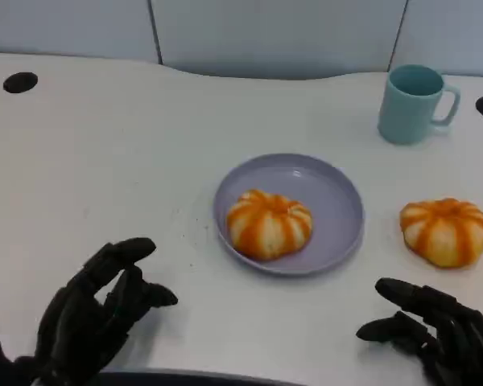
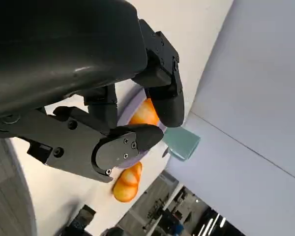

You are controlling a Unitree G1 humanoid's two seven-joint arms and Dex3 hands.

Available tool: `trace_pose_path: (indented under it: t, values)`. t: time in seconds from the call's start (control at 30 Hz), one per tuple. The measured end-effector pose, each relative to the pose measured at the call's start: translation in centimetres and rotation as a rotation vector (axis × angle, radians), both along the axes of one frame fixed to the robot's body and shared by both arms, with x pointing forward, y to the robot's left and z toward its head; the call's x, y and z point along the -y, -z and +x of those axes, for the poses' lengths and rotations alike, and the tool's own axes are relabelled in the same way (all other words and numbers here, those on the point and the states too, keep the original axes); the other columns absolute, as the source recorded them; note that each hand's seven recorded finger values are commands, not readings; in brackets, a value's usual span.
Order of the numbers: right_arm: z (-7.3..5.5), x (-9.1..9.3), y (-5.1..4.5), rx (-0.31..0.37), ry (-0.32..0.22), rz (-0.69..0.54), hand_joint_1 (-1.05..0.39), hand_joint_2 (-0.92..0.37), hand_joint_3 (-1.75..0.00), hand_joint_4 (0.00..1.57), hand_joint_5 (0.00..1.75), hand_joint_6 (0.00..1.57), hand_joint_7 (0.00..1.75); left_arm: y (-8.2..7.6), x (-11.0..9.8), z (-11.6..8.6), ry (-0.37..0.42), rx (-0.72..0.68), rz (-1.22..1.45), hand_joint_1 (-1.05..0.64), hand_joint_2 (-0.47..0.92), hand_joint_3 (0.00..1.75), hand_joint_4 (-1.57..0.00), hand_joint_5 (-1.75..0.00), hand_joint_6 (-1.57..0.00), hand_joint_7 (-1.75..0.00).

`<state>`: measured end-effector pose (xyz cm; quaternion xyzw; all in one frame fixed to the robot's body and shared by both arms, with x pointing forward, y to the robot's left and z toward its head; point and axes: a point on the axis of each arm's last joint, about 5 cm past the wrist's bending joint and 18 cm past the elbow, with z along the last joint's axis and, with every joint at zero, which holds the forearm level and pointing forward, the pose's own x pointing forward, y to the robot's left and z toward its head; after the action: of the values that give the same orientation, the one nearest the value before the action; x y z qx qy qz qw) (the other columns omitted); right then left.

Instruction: Grasp the bread from the table and place it into the plate.

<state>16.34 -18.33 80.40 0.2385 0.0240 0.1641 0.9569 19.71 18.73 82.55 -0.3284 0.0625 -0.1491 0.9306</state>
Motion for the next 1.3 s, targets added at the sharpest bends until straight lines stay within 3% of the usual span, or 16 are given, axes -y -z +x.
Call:
trace_pose_path:
  t: [0.3,0.8,1.3]
  values:
    - [0.0,0.0,-0.03,0.0,0.005,-0.008,-0.73,-0.92,-0.32,0.6,0.95,0.93,0.0,-0.2,0.7,-0.9,-0.091,-0.01,0.197,-0.34,0.79,0.67,-0.34,-1.69,-0.44,-1.27]
    - [0.0,0.7,0.01,0.003,-0.012,-0.028,-0.74,-0.92,-0.33,0.6,0.97,0.94,0.01,-0.2,1.0,-0.5,-0.111,0.04,0.236,-0.35,0.82,0.56,-0.38,-1.67,-0.48,-1.18]
    - [0.5,0.9,0.19,0.015,-0.008,-0.029,-0.74,-0.92,-0.33,0.58,0.94,0.92,0.0,0.1,1.2,-0.4,-0.119,0.047,0.231,-0.36,0.77,0.67,-0.35,-1.7,-0.44,-1.28]
